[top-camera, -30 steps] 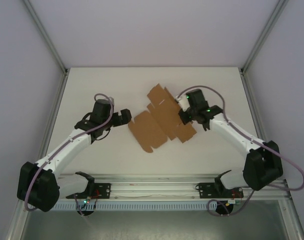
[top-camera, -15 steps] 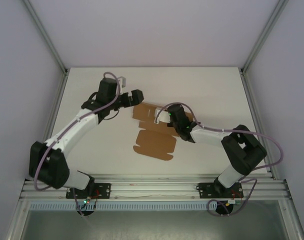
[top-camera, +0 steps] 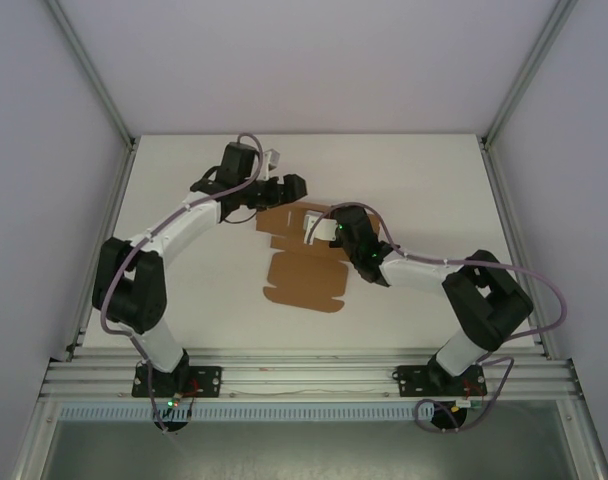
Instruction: Assemble paper box
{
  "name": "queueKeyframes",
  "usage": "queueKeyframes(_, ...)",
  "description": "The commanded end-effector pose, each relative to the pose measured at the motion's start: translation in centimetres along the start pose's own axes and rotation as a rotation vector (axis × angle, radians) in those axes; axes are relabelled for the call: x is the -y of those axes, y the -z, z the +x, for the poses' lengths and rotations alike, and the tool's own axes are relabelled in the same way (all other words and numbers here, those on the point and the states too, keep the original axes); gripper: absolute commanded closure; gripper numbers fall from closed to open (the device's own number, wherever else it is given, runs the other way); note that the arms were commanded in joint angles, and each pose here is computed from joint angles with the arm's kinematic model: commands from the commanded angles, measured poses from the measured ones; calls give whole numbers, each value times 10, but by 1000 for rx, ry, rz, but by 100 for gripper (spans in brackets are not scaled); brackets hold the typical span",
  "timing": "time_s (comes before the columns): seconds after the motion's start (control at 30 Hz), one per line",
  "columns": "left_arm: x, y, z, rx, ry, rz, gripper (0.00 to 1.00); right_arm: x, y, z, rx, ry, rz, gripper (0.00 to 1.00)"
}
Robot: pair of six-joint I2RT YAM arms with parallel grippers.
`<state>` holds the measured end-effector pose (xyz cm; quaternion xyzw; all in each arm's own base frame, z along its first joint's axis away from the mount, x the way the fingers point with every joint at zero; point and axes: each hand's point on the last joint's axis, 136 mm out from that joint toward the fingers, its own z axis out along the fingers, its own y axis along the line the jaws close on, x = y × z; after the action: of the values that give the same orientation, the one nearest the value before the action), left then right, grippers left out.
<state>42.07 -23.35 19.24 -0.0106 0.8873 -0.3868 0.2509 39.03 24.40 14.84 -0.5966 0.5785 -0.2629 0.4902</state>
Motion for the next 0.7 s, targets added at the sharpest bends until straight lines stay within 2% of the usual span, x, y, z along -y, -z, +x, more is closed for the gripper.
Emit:
queueKeyframes(0.0, 3, -6, 7, -55, -12, 2, 14, 12, 2, -7, 27, -26, 42, 100)
queueKeyframes(0.27, -6, -13, 24, -106, -16, -23, 18, 24, 9, -13, 65, -70, 78, 100)
queueKeyframes(0.47, 3, -23, 37, -140, 39, 77, 21, 31, 13, -15, 83, -97, 102, 100)
queueKeyframes(0.57, -6, -23, 41, -150, 32, 19, 23, 32, 15, -15, 86, -92, 108, 100)
queueKeyframes(0.67, -31, -13, 31, -101, -20, -156, 23, 28, 14, -14, 76, -66, 94, 100)
